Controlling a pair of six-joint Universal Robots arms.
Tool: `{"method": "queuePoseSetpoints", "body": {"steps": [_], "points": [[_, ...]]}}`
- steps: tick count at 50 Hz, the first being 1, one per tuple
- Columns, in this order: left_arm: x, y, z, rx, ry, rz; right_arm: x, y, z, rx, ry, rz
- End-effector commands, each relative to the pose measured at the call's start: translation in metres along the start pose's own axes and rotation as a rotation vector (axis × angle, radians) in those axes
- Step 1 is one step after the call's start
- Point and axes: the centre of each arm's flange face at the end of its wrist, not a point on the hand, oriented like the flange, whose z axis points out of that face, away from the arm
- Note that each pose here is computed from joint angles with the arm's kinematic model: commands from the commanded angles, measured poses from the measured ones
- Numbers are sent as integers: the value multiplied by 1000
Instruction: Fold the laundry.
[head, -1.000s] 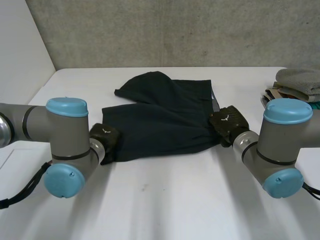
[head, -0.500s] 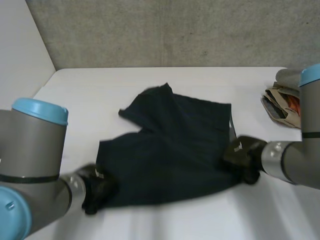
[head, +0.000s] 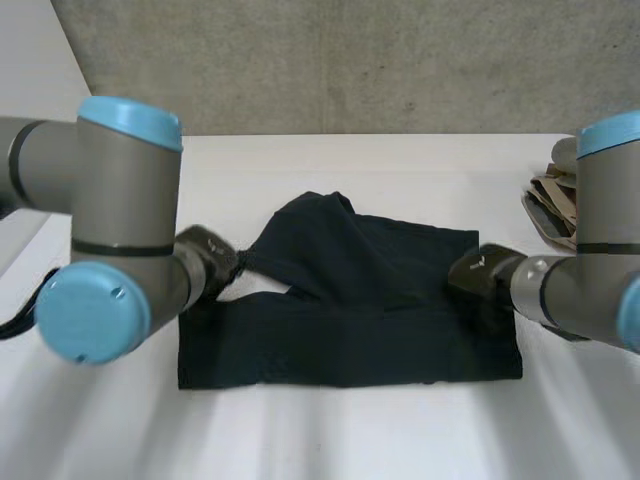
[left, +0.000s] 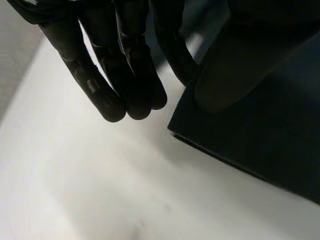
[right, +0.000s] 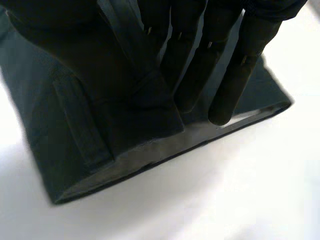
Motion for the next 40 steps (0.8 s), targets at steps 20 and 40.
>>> {"method": "queuePoseSetpoints", "body": {"steps": [20,40], "points": [[-196,-129,-68,997,-764,-431,119,-197,-53,1108,842,54],[-29,3,51,376,-296,-433,12,-66,115,616,265,68]]}}
